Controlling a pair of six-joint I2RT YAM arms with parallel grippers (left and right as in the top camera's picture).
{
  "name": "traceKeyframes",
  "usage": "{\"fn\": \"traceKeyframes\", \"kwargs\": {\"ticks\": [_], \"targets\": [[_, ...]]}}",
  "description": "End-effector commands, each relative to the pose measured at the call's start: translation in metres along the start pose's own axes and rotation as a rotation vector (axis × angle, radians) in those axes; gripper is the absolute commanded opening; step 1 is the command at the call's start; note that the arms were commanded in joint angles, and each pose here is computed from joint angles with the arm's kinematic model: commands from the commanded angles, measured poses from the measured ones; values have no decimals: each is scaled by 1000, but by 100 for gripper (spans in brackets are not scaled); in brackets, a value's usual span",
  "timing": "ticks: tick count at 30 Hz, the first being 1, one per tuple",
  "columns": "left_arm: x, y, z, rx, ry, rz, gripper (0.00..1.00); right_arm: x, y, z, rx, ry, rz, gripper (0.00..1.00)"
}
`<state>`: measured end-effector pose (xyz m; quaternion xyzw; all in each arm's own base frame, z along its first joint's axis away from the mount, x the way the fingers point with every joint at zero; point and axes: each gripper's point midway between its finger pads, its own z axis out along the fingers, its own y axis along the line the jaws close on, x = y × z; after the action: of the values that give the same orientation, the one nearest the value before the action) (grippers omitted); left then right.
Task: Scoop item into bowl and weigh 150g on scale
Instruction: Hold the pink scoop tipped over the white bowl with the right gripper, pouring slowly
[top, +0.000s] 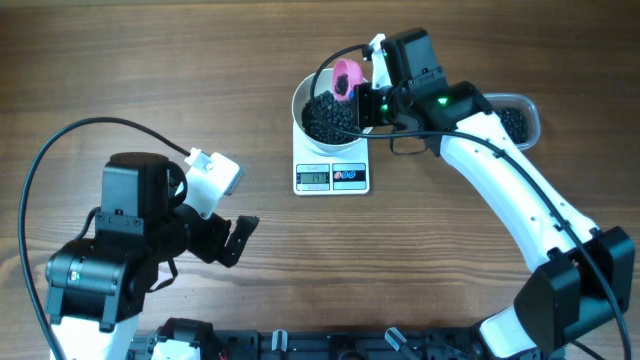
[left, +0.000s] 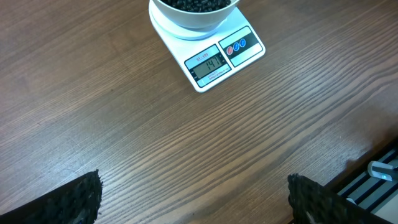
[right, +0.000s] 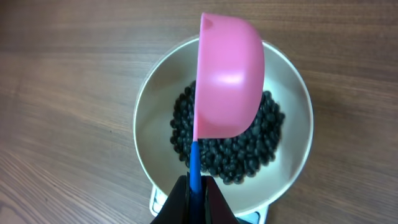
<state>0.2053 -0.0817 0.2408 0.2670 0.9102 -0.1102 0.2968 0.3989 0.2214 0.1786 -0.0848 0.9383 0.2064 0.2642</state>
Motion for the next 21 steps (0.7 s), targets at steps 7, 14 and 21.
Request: {"fn": "traceKeyframes", "kwargs": {"ticks": [7, 14, 21], "targets": [[-4, 2, -4, -13, -17, 19, 100, -7, 12, 0, -62, -20, 15, 4], [-4, 2, -4, -13, -17, 20, 100, 13, -3, 7, 8, 58, -25, 4], [-4, 2, -4, -13, -17, 20, 100, 7, 2, 7, -15, 42, -20, 4]]}}
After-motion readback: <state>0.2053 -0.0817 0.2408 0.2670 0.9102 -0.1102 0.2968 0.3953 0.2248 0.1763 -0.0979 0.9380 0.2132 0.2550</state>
